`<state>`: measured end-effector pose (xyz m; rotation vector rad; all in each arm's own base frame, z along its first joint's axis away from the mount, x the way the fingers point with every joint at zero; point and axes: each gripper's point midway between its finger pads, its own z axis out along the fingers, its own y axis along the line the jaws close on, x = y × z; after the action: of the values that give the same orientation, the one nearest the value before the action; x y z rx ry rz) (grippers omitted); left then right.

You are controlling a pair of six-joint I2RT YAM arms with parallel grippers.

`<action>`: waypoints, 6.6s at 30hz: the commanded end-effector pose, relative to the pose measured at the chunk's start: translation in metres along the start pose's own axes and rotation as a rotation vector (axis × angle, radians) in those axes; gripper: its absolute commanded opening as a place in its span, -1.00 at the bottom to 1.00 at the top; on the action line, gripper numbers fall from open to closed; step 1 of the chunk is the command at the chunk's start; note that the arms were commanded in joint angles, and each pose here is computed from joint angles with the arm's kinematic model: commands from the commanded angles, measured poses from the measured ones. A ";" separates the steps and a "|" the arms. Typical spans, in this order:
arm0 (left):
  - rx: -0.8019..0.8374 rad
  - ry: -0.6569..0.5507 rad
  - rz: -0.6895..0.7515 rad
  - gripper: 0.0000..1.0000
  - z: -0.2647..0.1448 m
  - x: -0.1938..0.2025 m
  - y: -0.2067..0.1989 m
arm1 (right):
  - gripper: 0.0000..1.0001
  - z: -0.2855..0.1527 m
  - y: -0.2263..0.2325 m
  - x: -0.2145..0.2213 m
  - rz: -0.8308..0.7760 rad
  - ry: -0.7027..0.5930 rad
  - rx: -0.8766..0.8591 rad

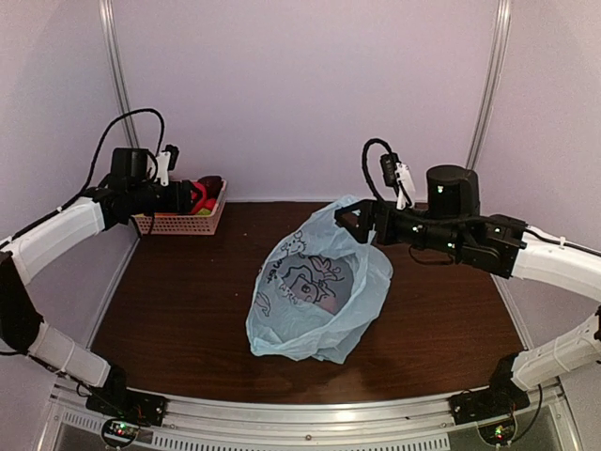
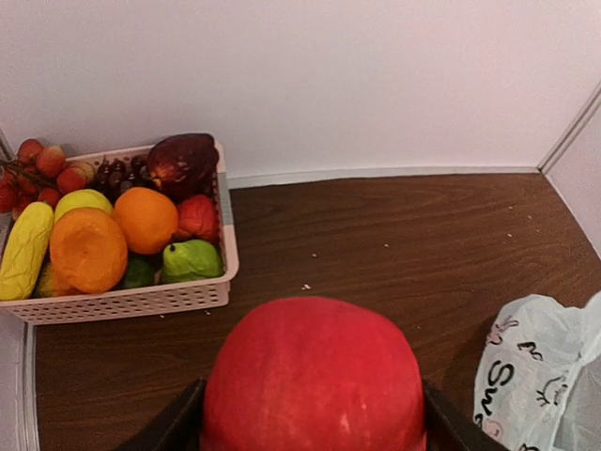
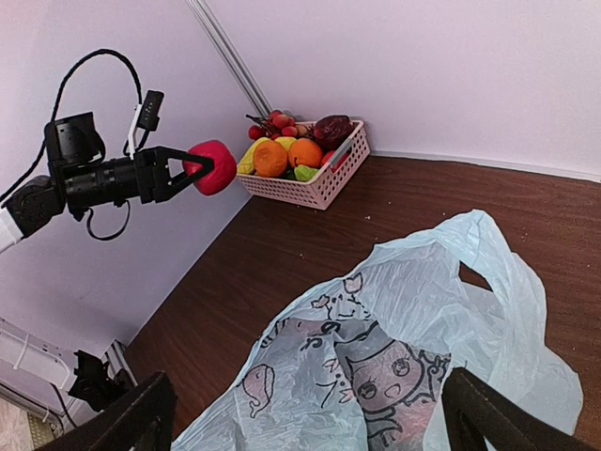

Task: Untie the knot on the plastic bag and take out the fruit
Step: Place the fake fruit in the bin, then adjust the bag opening for the takeout bag.

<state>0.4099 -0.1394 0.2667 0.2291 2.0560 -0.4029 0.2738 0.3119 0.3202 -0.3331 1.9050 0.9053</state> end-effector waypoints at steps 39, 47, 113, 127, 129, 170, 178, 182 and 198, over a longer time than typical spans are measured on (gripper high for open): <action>-0.285 -0.087 -0.026 0.30 0.205 -0.061 0.237 | 0.99 0.036 0.022 0.021 -0.037 0.103 -0.025; -0.272 -0.061 -0.019 0.72 0.211 -0.055 0.238 | 0.99 0.043 0.031 0.025 -0.042 0.118 -0.050; 0.586 0.233 -0.450 0.83 -0.065 0.163 -0.160 | 0.65 0.066 0.034 0.132 -0.262 0.519 0.193; 0.667 0.431 -0.437 0.89 -0.035 0.235 -0.213 | 0.44 0.023 0.021 0.244 -0.170 0.671 0.171; 0.673 0.443 -0.440 0.89 -0.031 0.239 -0.217 | 0.43 0.018 0.023 0.255 -0.175 0.690 0.162; 0.517 0.532 -0.048 -1.00 -0.013 0.305 -0.211 | 0.71 0.074 -0.013 0.238 -0.228 0.740 0.045; 0.522 0.539 -0.043 -1.00 -0.012 0.305 -0.213 | 0.57 0.074 -0.021 0.247 -0.252 0.759 0.073; 0.521 0.539 -0.043 -1.00 -0.012 0.305 -0.213 | 0.62 0.074 -0.027 0.252 -0.269 0.768 0.096; 0.519 0.536 -0.042 -1.00 -0.011 0.304 -0.214 | -0.87 0.068 -0.010 0.245 -0.271 0.725 0.063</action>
<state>0.1774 -0.3305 0.0462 0.6511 2.4594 -1.0013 0.2078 0.3923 0.0820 -0.9777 2.4617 0.5721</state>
